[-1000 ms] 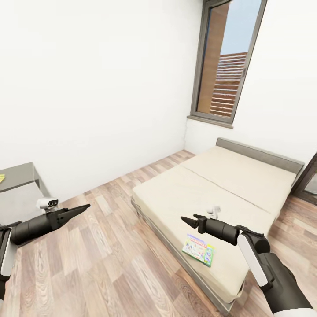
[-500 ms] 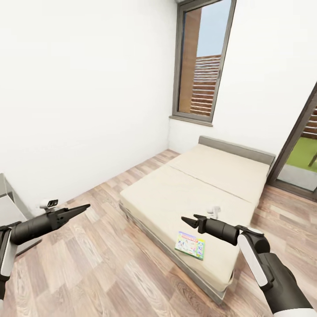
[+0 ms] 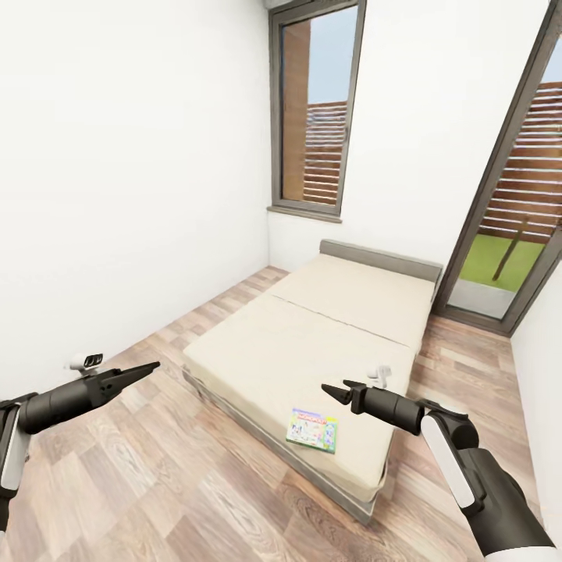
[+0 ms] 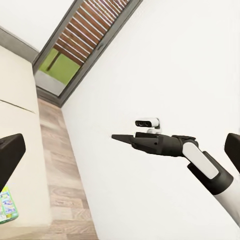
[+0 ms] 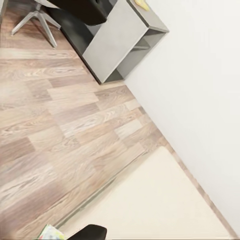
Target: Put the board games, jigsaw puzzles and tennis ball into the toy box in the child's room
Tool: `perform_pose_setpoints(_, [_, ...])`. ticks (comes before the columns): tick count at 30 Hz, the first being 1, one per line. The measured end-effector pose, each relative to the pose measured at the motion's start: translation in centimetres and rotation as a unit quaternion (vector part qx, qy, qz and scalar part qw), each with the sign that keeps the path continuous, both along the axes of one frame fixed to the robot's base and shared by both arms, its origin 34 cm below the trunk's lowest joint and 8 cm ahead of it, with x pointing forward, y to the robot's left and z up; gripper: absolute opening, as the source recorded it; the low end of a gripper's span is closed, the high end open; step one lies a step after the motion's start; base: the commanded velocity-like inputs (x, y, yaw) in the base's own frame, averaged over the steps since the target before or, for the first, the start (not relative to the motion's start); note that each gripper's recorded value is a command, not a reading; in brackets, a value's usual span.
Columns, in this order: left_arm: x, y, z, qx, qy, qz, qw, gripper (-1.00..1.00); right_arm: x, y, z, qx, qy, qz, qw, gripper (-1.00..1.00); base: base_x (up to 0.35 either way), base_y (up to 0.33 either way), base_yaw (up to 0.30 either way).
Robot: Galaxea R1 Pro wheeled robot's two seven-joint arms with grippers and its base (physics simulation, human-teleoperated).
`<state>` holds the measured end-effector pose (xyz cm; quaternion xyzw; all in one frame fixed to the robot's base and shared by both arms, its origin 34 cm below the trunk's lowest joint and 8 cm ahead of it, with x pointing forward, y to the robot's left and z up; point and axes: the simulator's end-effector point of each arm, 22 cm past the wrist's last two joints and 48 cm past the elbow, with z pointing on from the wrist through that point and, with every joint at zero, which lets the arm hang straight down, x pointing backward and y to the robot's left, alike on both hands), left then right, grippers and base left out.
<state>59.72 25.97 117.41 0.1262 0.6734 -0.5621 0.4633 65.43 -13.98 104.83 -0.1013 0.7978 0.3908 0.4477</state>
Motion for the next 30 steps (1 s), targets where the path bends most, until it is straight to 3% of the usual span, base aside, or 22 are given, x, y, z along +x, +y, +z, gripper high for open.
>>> perform_pose_setpoints(30, [-0.19,0.03,0.55,0.001,-0.006,0.000,1.0000,1.00,-0.09,0.05,0.52,-0.001,-0.005,0.001,1.0000,1.00,0.000,0.113,-0.279])
